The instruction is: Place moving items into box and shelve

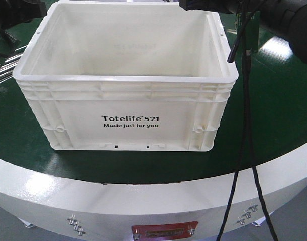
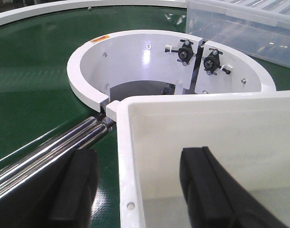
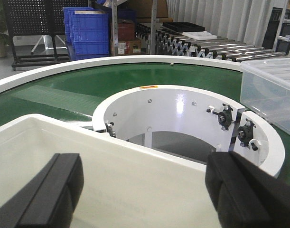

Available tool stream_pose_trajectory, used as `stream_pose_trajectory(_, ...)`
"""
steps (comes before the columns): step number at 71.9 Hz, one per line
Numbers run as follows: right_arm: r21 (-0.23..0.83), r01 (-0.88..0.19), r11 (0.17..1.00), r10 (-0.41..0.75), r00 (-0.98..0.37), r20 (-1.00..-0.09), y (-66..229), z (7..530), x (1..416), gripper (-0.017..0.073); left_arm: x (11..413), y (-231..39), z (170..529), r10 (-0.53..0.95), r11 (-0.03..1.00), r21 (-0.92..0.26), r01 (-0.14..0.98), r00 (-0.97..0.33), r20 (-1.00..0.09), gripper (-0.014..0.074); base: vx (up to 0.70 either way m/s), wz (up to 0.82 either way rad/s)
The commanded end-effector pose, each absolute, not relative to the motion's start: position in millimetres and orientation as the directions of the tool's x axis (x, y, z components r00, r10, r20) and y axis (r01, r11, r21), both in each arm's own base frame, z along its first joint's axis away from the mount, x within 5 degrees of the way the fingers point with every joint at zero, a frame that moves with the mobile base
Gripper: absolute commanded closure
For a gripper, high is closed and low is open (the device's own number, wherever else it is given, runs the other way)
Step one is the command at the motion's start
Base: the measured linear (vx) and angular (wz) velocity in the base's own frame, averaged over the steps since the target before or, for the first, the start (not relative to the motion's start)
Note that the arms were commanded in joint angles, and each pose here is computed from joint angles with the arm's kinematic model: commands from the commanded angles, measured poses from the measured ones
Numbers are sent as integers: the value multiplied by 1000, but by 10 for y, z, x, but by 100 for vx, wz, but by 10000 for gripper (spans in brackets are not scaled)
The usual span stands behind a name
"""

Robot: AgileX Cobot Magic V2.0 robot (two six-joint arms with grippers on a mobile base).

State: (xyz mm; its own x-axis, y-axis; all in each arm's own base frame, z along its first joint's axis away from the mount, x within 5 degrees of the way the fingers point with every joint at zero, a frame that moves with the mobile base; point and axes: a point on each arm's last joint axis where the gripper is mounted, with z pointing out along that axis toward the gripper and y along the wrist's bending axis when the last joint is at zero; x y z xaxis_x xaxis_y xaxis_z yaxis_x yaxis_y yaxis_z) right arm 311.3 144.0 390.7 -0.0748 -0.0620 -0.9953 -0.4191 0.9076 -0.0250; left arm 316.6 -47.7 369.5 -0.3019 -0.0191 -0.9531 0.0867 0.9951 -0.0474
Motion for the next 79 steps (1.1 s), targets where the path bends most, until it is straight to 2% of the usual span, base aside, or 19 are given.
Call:
stream_pose_trajectory(1, -9, -389, 921, 13, 55, -998, 1336, 4208, 3061, -19, 3094, -488, 3972, -39, 991, -60, 118, -176, -984, 92, 0, 0)
stream_pose_trajectory(14, 48, -313, 949, 60, 30, -998, 1091, 4194, 3165, -19, 3094, -488, 3972, -39, 991, -60, 118, -176, -984, 92, 0, 0)
stream_pose_trajectory(27, -41, -260, 965, -29, 48, -998, 928, 4165, 3243, -19, 3094, -488, 3972, -39, 991, -60, 118, -176, -984, 92, 0, 0)
stream_pose_trajectory(35, -94, -257, 962, -81, 62, -995, 928, 4165, 3243, -19, 3094, -488, 3972, -39, 991, -60, 118, -176, -984, 92, 0, 0)
stream_pose_trajectory(62, -142, -254, 957, -127, 74, -989, 928, 4165, 3243, -15, 3093, -491, 3969, -38, 991, -60, 118, -179, -983, 92, 0, 0)
stream_pose_trajectory(79, -142, -254, 957, -127, 75, -989, 928, 4166, 3243, -1, 3114, -449, 3790, -23, 997, -45, 59, -326, -945, 92, 0, 0)
